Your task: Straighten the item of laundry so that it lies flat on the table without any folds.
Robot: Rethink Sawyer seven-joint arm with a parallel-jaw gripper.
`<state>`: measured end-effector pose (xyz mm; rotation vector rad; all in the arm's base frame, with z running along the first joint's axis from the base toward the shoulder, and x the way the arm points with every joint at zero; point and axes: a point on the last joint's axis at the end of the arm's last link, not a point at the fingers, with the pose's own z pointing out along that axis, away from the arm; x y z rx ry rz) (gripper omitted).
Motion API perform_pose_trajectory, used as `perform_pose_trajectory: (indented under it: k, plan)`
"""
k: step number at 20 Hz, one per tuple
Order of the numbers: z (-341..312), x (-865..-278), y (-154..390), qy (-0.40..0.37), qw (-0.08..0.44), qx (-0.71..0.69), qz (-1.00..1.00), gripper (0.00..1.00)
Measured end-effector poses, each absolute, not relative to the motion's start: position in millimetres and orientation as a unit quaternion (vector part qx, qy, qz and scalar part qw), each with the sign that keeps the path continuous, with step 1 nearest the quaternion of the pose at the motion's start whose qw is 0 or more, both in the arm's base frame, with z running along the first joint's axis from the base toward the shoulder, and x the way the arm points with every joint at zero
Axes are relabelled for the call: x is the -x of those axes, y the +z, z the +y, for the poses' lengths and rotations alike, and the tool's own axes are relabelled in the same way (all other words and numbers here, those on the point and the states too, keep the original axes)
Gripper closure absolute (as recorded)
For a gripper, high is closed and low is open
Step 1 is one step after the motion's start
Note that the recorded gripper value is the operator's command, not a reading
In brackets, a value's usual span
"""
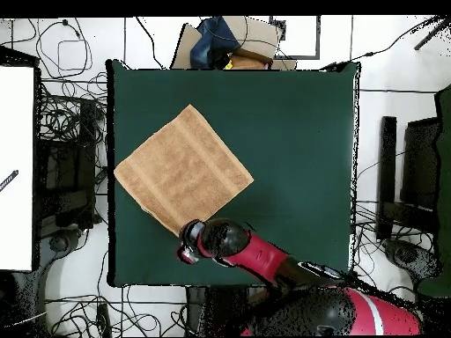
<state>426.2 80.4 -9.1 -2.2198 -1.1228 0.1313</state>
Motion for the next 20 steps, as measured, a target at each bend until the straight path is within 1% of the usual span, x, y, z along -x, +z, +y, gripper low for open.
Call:
perform_pose_trajectory:
  k: [20]
  plan:
    - [53.5,-489.1,-29.6,0.023,0.296,0.856,-0.422,1.0]
